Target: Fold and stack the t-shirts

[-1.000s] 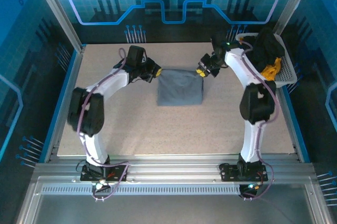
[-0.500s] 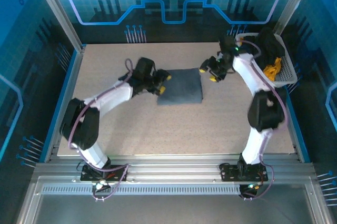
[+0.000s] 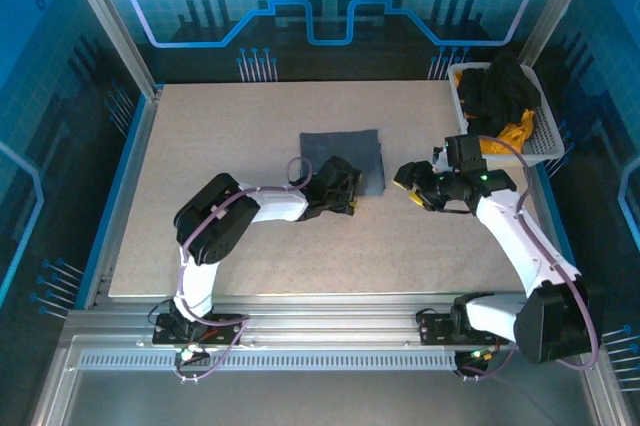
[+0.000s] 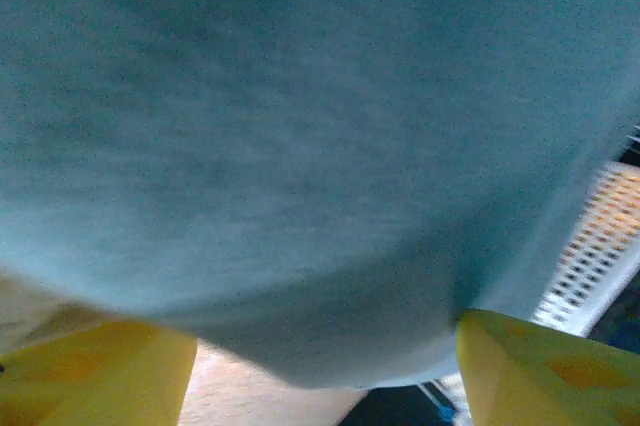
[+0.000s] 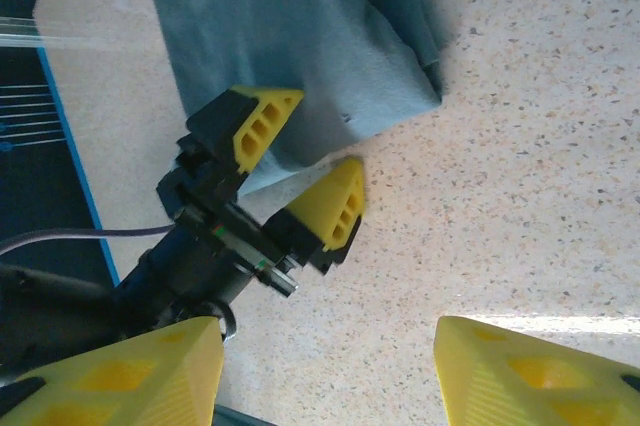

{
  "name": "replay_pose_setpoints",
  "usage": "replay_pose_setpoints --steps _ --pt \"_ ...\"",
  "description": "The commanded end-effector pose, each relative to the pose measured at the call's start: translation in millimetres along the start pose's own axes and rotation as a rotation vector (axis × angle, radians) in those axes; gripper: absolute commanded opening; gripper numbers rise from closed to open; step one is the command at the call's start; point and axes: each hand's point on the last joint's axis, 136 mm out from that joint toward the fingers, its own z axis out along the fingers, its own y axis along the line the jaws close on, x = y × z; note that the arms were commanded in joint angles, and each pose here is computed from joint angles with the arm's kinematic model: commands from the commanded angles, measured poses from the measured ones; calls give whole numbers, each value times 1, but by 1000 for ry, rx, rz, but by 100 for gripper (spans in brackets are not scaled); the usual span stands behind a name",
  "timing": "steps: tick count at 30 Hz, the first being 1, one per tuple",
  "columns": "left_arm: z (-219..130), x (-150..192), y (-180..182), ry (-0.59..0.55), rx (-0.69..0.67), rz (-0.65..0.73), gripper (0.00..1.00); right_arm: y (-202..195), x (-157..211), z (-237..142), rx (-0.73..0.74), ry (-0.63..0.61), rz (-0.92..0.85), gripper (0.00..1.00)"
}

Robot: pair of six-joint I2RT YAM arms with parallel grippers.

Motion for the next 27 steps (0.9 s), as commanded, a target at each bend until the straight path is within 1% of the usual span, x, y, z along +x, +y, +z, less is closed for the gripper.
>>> replay_pose_setpoints --steps 1,2,4,7,8,11,15,18,19,22,24,27 --pt "23 -1 -13 -27 75 -90 60 2 2 -10 -31 -6 -4 58" --pt "27 -4 -9 -33 68 -106 53 1 2 -11 -32 -6 1 58" --pt "34 -13 -2 -61 70 -143 34 0 1 -12 -30 -9 10 58" --pt "33 -32 -4 -109 83 -162 7 0 -1 -12 -30 -6 19 57" --pt "30 -39 -6 -121 88 -165 1 1 -2 -12 -30 -6 22 57" --pt "21 -66 -20 -132 117 -146 0 11 -8 -13 -53 -7 -4 55" --pt "-4 -117 -40 -147 158 -76 0 42 -19 -21 -170 -44 -90 56" --pt "-20 -154 -58 -77 198 58 0 58 -25 -24 -211 -54 -129 56" --pt "-26 -168 -61 -58 206 84 0 61 -27 -25 -218 -53 -136 56" --pt "-51 -220 -52 -84 158 90 0 67 -30 -22 -221 -41 -147 56" --pt "-67 -253 -56 -93 148 125 0 71 -32 -20 -226 -37 -152 56" --pt "-79 -297 -63 -45 134 188 0 77 -31 -15 -231 -22 -166 56"
